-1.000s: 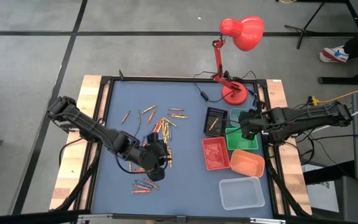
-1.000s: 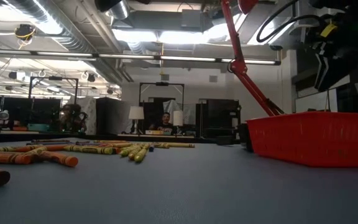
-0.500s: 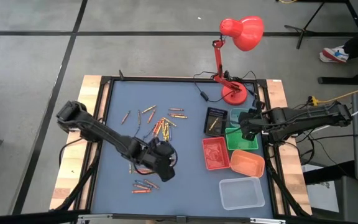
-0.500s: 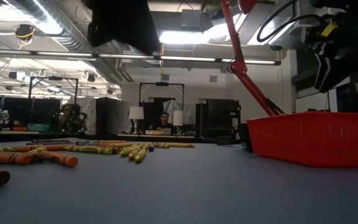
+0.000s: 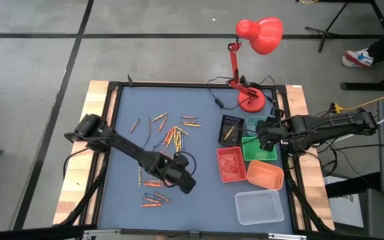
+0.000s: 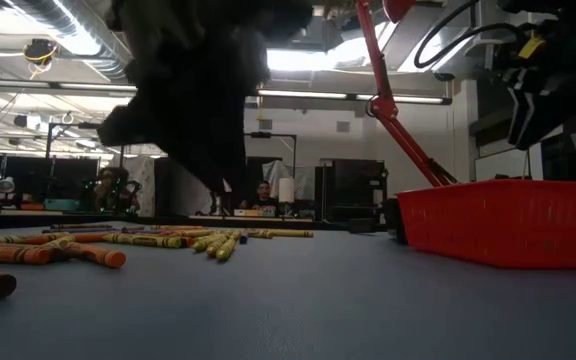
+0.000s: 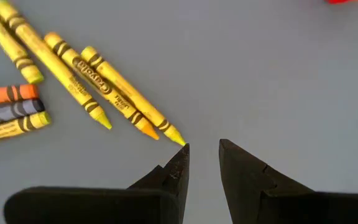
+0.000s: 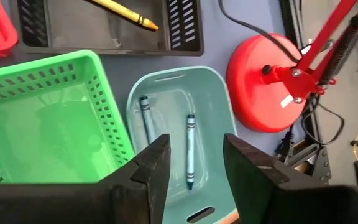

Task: Sort crayons
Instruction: Put the yellow green crayon into the green basket

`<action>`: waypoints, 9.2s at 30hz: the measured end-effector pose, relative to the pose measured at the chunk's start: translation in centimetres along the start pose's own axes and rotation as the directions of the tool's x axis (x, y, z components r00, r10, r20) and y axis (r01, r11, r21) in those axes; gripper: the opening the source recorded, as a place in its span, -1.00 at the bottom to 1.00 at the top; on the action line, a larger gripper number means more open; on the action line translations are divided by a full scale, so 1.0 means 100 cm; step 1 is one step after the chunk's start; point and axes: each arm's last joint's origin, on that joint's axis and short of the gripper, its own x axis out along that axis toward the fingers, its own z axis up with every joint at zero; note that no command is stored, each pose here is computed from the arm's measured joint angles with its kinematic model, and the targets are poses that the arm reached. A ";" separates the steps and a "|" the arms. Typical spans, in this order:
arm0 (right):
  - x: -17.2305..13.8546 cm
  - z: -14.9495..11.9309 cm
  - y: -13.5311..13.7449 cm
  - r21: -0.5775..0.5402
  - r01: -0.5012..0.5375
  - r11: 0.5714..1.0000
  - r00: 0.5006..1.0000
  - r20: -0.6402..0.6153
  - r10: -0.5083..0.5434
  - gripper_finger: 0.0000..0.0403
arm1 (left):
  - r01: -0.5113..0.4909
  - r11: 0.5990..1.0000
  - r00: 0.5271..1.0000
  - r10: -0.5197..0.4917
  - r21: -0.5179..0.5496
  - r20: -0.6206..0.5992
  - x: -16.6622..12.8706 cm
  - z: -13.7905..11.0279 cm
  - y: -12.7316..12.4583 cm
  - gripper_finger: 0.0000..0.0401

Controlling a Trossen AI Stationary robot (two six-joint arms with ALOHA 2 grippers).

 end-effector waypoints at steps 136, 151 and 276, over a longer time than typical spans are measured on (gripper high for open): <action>-0.050 0.091 0.014 -0.122 -0.567 0.814 0.629 0.575 0.524 -0.81 | 0.158 0.774 0.447 -0.610 0.614 0.654 -0.002 0.129 -0.039 -0.70; -0.028 0.041 0.012 -0.064 -0.503 0.862 0.860 0.054 0.507 -0.80 | 0.100 0.777 0.590 -0.549 0.622 0.592 0.012 0.123 -0.032 -0.56; -0.026 0.030 0.010 -0.069 -0.485 0.872 0.874 -0.057 0.482 -0.36 | -0.340 0.936 0.935 0.325 -0.097 -0.141 0.038 0.078 0.068 -0.92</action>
